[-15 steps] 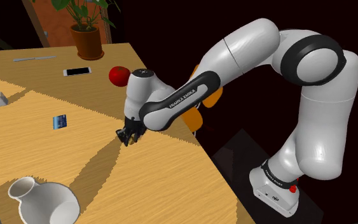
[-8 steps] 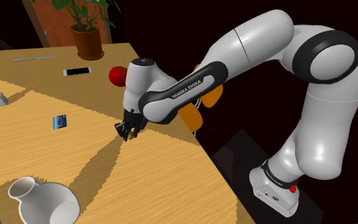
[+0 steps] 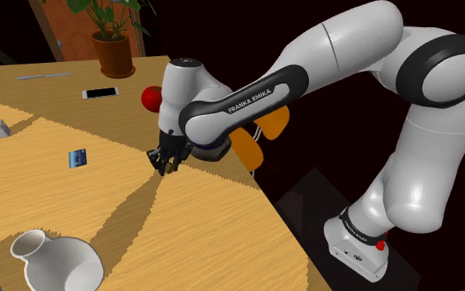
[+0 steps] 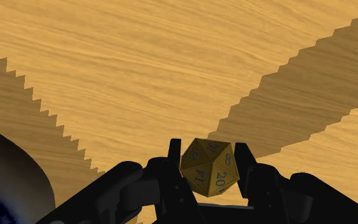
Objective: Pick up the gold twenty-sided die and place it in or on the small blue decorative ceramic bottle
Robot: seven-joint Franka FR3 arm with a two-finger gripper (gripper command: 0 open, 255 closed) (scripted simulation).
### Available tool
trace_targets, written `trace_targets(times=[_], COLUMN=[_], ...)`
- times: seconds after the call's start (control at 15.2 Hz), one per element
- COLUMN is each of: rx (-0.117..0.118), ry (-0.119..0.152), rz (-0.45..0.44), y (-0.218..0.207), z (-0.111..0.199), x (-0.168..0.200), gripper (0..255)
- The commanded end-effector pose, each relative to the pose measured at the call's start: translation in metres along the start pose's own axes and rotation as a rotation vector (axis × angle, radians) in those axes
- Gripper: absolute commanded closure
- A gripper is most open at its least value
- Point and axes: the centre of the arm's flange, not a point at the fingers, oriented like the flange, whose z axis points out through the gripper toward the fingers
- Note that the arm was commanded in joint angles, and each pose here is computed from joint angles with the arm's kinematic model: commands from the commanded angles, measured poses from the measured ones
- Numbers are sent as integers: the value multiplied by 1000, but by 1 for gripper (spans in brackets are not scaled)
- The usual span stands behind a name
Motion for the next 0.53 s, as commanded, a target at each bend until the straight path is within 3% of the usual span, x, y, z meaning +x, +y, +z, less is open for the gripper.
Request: trace_targets(times=[0.0,0.46], rx=[0,0], ry=[0,0], rz=[0,0], y=[-2,-10], z=[-10,-46], x=[0,1], gripper=[255,255])
